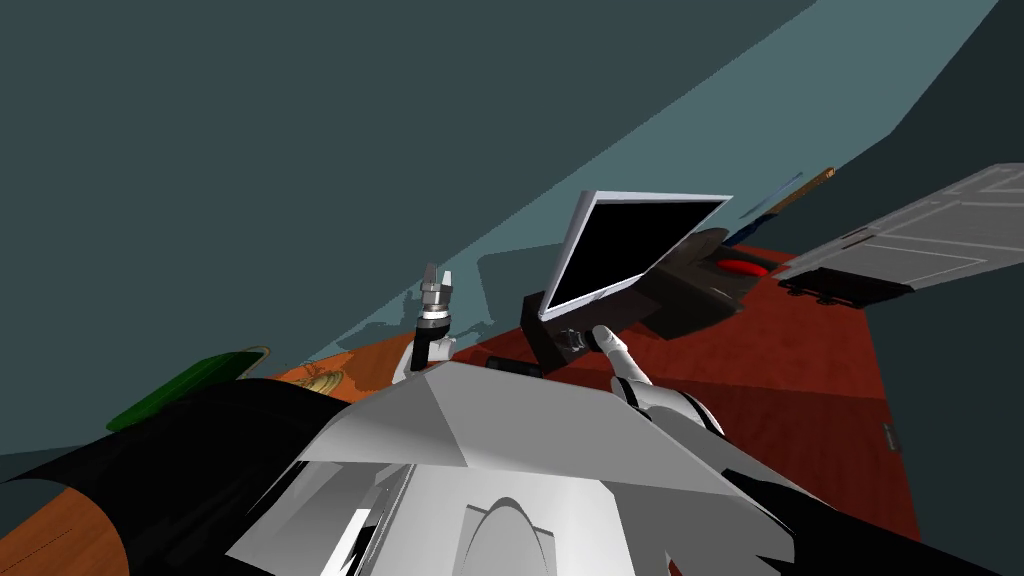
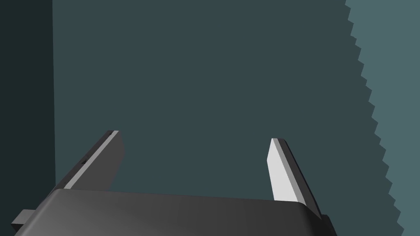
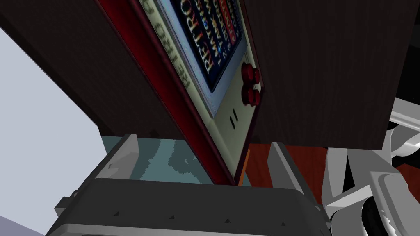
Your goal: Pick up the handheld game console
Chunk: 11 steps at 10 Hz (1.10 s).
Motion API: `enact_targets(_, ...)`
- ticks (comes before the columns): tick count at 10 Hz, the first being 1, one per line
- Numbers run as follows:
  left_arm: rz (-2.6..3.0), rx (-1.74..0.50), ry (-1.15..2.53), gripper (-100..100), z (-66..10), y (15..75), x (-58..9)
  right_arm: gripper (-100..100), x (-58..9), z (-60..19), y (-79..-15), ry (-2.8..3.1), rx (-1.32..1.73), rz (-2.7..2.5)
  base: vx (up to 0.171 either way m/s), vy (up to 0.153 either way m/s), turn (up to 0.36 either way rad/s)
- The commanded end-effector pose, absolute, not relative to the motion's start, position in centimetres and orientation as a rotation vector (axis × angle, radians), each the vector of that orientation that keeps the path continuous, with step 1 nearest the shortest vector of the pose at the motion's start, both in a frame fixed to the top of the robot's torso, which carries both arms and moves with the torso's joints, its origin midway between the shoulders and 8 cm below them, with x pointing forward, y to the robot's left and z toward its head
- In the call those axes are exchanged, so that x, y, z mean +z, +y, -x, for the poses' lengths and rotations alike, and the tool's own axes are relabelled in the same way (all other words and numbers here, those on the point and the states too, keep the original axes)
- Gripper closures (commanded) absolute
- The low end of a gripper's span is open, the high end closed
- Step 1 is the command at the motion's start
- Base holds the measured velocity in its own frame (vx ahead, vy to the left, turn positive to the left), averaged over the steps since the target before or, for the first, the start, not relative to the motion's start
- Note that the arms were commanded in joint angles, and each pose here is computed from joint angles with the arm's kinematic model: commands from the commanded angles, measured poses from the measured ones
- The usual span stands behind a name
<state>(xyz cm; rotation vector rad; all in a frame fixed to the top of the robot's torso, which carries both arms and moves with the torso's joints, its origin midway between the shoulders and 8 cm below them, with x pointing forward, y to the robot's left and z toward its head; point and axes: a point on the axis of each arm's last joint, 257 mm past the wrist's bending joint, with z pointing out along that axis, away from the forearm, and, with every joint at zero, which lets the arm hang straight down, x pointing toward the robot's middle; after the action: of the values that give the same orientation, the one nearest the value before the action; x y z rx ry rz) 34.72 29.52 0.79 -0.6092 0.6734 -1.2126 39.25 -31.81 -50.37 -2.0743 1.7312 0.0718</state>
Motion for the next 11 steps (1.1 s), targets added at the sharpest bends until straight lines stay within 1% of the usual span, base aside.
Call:
enact_targets(1,0.609,-1.213,0.673,0,-34.7,29.5,0.8,-100,-50.7,-38.8,-33.0,1.739,0.069,2.132,-0.010,-0.026,0.086)
enact_targets(11,0.609,-1.213,0.673,0,-34.7,29.5,0.8,-100,-49.7,-38.0,-39.7,1.744,0.038,2.443,-0.017,-0.022,0.080)
